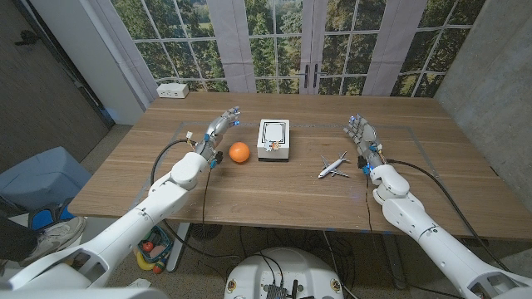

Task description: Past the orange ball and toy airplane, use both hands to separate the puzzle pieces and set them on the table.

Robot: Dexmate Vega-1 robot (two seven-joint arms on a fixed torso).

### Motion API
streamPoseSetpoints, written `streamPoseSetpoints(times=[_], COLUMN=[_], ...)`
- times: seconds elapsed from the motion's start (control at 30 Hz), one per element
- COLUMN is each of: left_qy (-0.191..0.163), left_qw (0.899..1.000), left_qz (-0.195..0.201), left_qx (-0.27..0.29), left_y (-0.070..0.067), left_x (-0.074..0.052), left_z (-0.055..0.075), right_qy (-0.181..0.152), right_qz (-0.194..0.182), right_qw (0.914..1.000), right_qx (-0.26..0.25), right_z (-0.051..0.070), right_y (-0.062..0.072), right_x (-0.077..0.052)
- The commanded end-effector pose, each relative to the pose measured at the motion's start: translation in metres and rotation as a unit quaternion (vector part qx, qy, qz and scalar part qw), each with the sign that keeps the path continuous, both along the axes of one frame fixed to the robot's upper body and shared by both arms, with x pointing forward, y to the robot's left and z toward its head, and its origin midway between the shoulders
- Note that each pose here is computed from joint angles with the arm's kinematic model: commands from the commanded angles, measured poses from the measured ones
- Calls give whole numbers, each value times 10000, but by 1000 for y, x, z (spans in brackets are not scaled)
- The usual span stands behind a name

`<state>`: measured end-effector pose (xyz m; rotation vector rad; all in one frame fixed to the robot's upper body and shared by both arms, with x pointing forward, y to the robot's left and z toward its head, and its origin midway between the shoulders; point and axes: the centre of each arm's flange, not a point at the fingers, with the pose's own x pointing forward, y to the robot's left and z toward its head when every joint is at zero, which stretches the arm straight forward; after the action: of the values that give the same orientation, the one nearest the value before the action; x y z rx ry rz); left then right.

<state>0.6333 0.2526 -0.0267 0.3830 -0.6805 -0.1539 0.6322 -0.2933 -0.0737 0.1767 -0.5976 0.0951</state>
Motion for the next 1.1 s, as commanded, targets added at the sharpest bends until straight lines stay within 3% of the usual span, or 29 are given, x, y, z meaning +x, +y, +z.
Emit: streamPoseSetpoints(times=[0.03,0.43,1.1], left_qy=[-332,-811,-1303], left_qw=[9968,9813,9498], left_qz=[110,333,524], left_qx=[714,1716,2795], left_y=[-10,-19,-25], left_x=[-12,-26,-44], left_z=[-1,3,0], right_qy=[-96,-183,-318], right_qz=[-113,-195,-345], right_qw=[9999,9994,9981], right_qx=[82,206,406], right_z=[-7,-16,-37], right_y=[-1,-1,0], right_x=[-13,-27,-52])
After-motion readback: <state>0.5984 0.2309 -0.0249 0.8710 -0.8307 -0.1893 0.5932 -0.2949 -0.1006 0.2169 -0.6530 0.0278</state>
